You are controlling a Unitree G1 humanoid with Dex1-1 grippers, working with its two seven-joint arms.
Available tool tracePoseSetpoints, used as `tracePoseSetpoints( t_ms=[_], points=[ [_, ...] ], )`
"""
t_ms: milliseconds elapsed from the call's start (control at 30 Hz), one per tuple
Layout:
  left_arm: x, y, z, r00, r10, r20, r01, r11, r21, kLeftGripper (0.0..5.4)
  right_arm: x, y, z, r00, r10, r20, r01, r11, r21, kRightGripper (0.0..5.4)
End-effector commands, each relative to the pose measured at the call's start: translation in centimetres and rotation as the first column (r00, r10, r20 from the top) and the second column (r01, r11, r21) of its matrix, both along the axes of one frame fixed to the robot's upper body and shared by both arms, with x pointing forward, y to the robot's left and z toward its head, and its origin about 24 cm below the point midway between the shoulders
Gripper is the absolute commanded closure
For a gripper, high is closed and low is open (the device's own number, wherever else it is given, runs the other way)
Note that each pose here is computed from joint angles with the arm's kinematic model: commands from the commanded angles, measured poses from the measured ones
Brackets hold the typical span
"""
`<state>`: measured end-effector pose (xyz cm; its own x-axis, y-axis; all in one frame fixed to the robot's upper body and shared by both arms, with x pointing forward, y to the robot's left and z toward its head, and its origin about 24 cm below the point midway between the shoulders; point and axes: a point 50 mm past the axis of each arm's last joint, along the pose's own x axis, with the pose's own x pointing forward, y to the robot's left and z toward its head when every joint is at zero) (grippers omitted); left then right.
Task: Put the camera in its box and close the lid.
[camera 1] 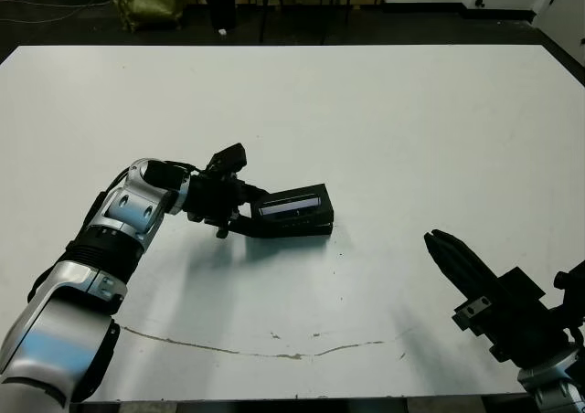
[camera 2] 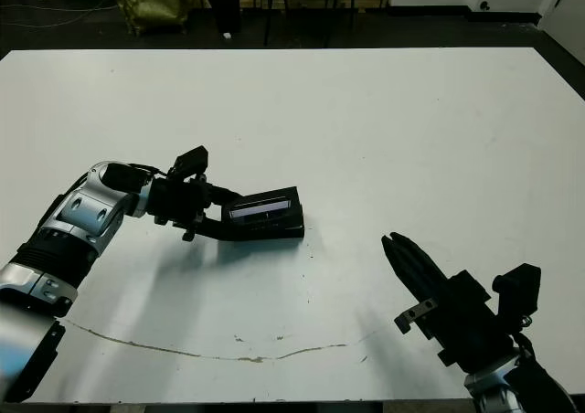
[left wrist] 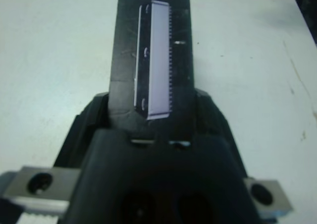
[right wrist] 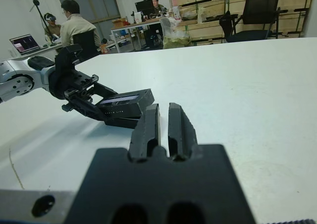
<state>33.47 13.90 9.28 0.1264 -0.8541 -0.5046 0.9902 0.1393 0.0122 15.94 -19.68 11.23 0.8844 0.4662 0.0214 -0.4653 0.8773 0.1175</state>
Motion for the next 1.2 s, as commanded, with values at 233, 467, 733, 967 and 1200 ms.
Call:
tracePoseSetpoints(
  t_ms=[233, 467, 733, 967, 1200],
  points=[
    [-0.2, 0.8, -1.6, 0.999, 0.037, -0.027, -0.034, 0.996, 0.082, 2.98, -0.2, -0.2, -0.1, 1.0, -0.008, -0.029, 0.008, 1.0, -0.006, 5.4],
    [-0.2, 0.4, -1.8, 0.999, 0.027, -0.018, -0.025, 0.993, 0.12, 2.98, -0.2, -0.2, -0.1, 1.0, 0.003, -0.023, -0.003, 1.0, -0.002, 5.4],
    [0.1, -0.3, -1.7, 1.0, 0.006, -0.002, -0.006, 0.994, 0.106, 2.98, -0.4, -0.3, 0.0, 1.0, 0.003, -0.008, -0.003, 1.0, -0.003, 5.4],
    [0.4, -0.1, -1.1, 1.0, 0.003, 0.012, -0.004, 0.994, 0.107, 2.98, -0.3, -0.3, -0.2, 1.0, 0.007, -0.023, -0.007, 1.0, 0.009, 5.4],
    [0.6, -0.4, -0.9, 1.0, -0.02, 0.016, 0.018, 0.992, 0.121, 2.98, -0.4, -0.4, -0.2, 1.0, 0.005, -0.014, -0.005, 1.0, -0.004, 5.4]
  ],
)
